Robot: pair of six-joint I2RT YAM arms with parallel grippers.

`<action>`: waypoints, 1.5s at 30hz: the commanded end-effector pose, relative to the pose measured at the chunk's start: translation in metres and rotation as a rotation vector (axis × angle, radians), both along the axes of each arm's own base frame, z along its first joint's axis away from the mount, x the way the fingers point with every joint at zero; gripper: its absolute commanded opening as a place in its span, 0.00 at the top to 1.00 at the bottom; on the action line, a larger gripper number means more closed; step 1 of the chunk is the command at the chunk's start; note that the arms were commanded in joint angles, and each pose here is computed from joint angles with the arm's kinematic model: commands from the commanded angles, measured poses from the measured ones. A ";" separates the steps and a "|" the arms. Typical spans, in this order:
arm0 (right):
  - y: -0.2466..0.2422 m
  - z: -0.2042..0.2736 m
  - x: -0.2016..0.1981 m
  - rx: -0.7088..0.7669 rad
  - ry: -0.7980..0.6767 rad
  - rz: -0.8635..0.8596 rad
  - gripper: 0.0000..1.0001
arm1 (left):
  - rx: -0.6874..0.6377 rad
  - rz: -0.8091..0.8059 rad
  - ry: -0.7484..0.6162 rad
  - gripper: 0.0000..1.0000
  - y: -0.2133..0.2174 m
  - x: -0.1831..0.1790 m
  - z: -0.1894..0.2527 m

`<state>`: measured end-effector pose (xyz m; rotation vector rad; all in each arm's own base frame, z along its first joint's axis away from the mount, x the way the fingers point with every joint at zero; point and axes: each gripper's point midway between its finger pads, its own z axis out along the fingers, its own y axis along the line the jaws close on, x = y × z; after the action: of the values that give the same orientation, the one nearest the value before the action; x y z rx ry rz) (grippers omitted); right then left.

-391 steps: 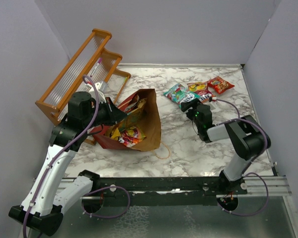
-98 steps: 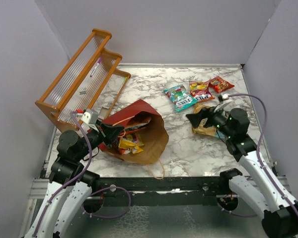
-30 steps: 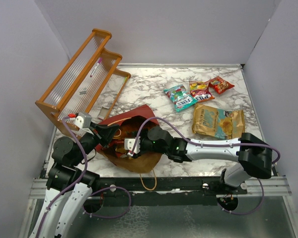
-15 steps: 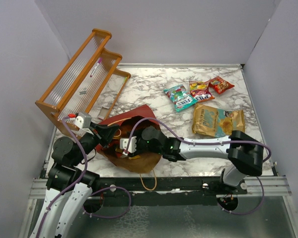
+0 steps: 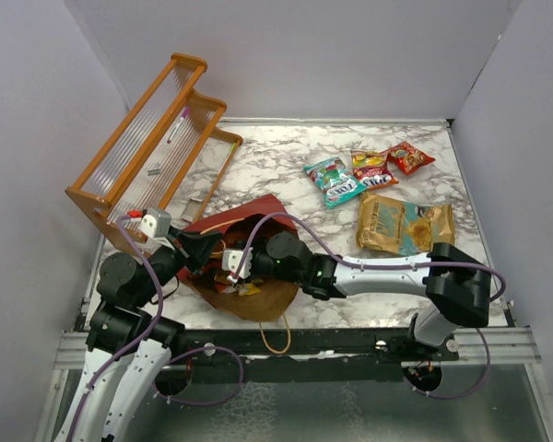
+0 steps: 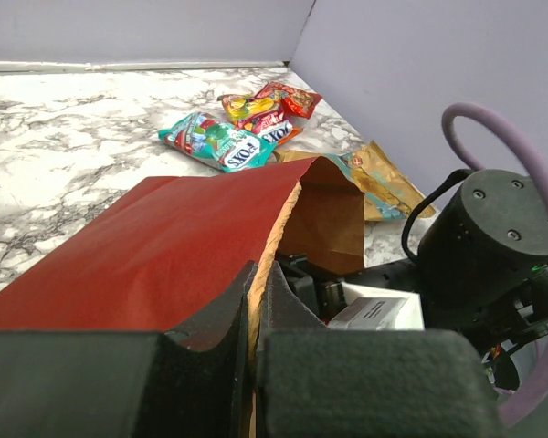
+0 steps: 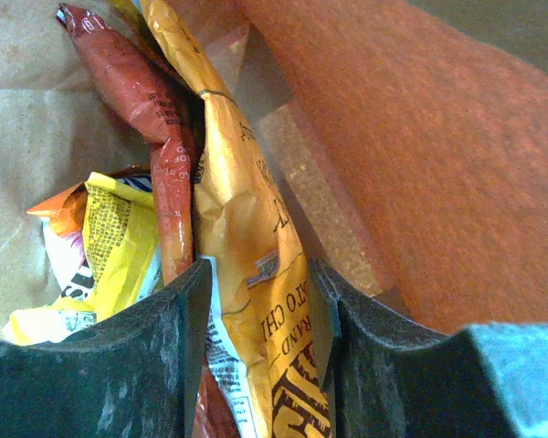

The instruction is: Take the snacks out of the paper bag

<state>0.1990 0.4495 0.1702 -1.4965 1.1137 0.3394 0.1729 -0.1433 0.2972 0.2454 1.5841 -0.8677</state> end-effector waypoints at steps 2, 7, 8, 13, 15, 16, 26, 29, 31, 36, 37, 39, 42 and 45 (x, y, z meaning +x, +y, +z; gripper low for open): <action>0.023 -0.001 -0.007 0.034 0.010 0.070 0.55 | 0.006 0.025 -0.026 1.00 0.004 0.002 0.003; 0.024 -0.015 0.007 -0.001 -0.013 0.001 0.53 | 0.011 0.007 -0.017 1.00 0.001 0.003 0.001; 0.025 -0.020 0.011 -0.025 -0.025 -0.010 0.53 | 0.013 0.001 -0.013 1.00 0.000 0.003 0.001; 0.027 -0.042 0.034 -0.086 -0.084 -0.101 0.53 | 0.008 0.003 -0.025 1.00 0.001 0.001 0.003; 0.029 -0.050 0.040 -0.103 -0.103 -0.119 0.54 | 0.006 0.012 -0.029 1.00 0.003 0.001 0.004; 0.030 -0.052 0.041 -0.111 -0.109 -0.117 0.57 | 0.007 0.013 -0.027 1.00 0.003 0.002 0.003; 0.027 -0.031 0.010 -0.094 -0.036 0.022 0.99 | 0.013 0.027 -0.008 1.00 0.004 0.005 0.000; 0.023 -0.010 -0.005 -0.052 0.013 0.060 0.99 | 0.011 0.052 -0.008 1.00 0.007 0.008 0.000; 0.020 0.007 -0.018 -0.025 0.046 0.092 0.99 | 0.013 0.059 -0.003 1.00 0.008 0.009 -0.001; 0.003 0.038 -0.048 0.030 0.124 0.159 0.99 | 0.013 0.068 0.002 1.00 0.010 0.010 -0.001; -0.003 0.046 -0.052 0.051 0.134 0.163 0.99 | 0.013 0.072 0.003 1.00 0.011 0.010 -0.002; -0.015 0.062 -0.060 0.096 0.141 0.177 0.99 | 0.011 0.084 0.003 1.00 0.012 0.011 -0.001; -0.034 0.087 -0.074 0.155 0.148 0.212 0.99 | 0.011 0.094 0.003 1.00 0.014 0.011 -0.001; -0.053 0.115 -0.088 0.217 0.157 0.247 0.99 | 0.013 0.086 0.007 1.00 0.012 0.012 -0.002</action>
<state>0.1409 0.4127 0.2282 -1.5172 1.0868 0.5763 0.1779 -0.1393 0.2971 0.2222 1.5852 -0.8448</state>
